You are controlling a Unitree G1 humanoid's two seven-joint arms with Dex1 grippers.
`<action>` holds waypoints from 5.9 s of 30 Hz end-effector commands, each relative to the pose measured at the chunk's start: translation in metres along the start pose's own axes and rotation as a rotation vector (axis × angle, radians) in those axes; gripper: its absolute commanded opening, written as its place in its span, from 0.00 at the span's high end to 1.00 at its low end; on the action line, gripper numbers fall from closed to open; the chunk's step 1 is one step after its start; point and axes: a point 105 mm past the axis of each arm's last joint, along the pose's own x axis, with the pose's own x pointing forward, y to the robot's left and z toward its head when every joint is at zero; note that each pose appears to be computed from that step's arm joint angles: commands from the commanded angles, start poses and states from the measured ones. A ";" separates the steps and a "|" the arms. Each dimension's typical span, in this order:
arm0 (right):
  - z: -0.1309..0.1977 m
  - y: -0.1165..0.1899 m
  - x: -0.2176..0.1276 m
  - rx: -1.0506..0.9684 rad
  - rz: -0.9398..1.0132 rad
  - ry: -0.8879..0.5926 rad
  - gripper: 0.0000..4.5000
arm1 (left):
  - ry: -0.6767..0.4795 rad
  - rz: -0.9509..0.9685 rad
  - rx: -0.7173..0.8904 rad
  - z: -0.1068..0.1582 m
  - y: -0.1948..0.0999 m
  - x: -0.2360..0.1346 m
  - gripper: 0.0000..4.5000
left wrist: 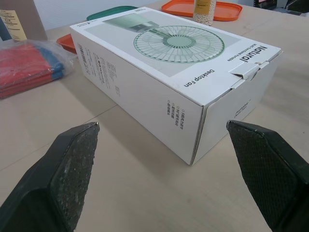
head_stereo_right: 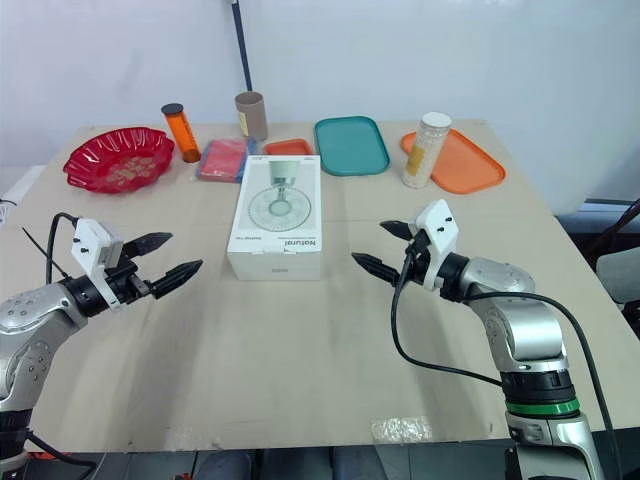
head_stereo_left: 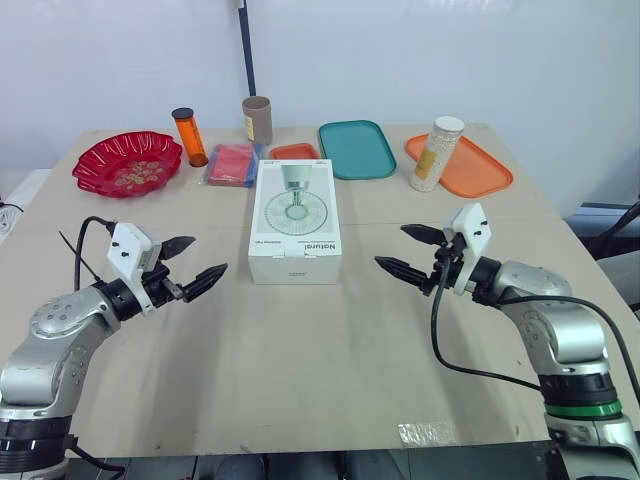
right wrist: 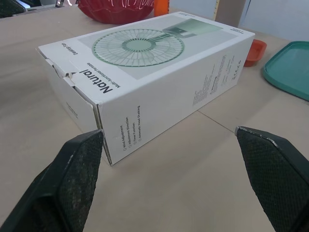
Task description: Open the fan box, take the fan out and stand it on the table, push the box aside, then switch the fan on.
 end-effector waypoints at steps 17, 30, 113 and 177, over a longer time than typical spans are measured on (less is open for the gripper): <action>0.016 0.008 0.005 -0.083 0.058 -0.038 0.01 | 0.014 -0.013 0.079 -0.001 0.004 0.002 0.00; 0.027 0.011 0.011 -0.092 0.070 -0.078 0.00 | -0.084 -0.021 0.071 0.021 0.011 0.008 0.32; 0.034 0.061 0.108 -0.268 0.255 0.071 0.00 | -0.027 -0.267 0.153 -0.013 -0.022 0.110 0.98; 0.027 0.056 0.075 -0.060 0.250 0.071 0.00 | 0.000 -0.275 0.166 -0.018 -0.024 0.104 0.98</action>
